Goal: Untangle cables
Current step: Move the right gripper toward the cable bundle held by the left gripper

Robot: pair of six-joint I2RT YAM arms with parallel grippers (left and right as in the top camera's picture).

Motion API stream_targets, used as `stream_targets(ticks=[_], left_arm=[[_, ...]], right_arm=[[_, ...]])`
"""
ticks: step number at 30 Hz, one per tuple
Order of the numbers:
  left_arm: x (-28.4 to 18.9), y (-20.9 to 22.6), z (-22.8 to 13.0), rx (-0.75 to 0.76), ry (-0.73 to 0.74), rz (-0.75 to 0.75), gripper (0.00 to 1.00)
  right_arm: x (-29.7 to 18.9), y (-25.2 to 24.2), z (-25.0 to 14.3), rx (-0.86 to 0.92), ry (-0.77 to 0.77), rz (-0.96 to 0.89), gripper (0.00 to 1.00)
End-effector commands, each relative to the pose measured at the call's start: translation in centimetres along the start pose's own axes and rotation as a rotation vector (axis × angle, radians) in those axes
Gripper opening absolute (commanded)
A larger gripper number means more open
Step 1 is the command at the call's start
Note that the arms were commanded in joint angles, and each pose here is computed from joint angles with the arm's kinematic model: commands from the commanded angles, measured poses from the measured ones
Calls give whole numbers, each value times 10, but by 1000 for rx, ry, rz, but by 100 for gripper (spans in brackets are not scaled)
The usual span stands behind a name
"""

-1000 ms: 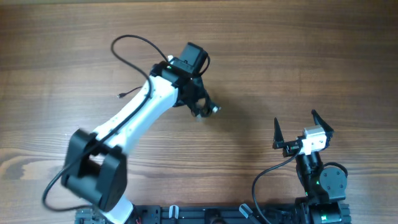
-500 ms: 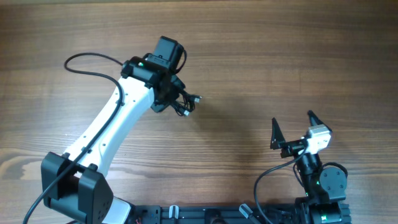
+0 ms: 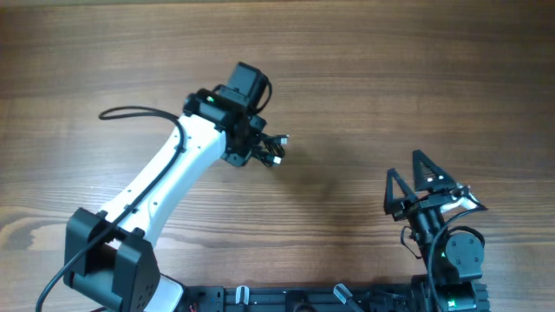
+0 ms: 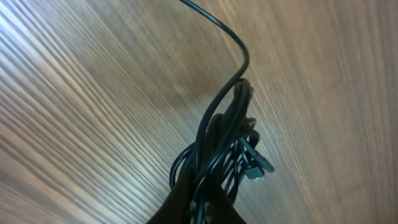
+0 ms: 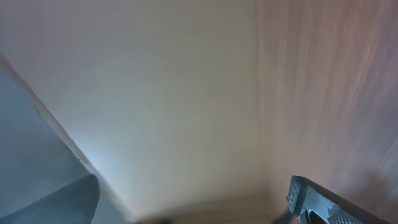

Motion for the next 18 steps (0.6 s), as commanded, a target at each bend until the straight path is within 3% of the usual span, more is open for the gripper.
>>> stream_targets(ticks=[1,5,7,8,10,18], left_arm=[[15,6,-5,-61,5,21,7],[18,6,-4,-62,-1,29,7],[18,5,-2,-62,-14,19,7],[18,2,-3,-62,-12,4,7],[18,-1,-3,-62,-10,-11,7],[18,-5,-11,-62,59,-27,4]], right_arm=[[-1,10,17,237,-142,81,100],[-1,9,17,172,-149,72,100],[0,9,11,-110,-105,46,100],[1,3,6,-432,-54,9,100],[2,-5,0,-638,15,-25,100],[10,-18,-13,-726,214,-203,100]])
Point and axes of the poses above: each gripper's point midway between its finger pads, its own x axis out along the fingers, its own y axis along the line the jaws close on, z = x × y, the point moved 6 cm from there along -x, back along the fingers, and after that the axes turned 8 degrees about -x, right-handed, at the moved point
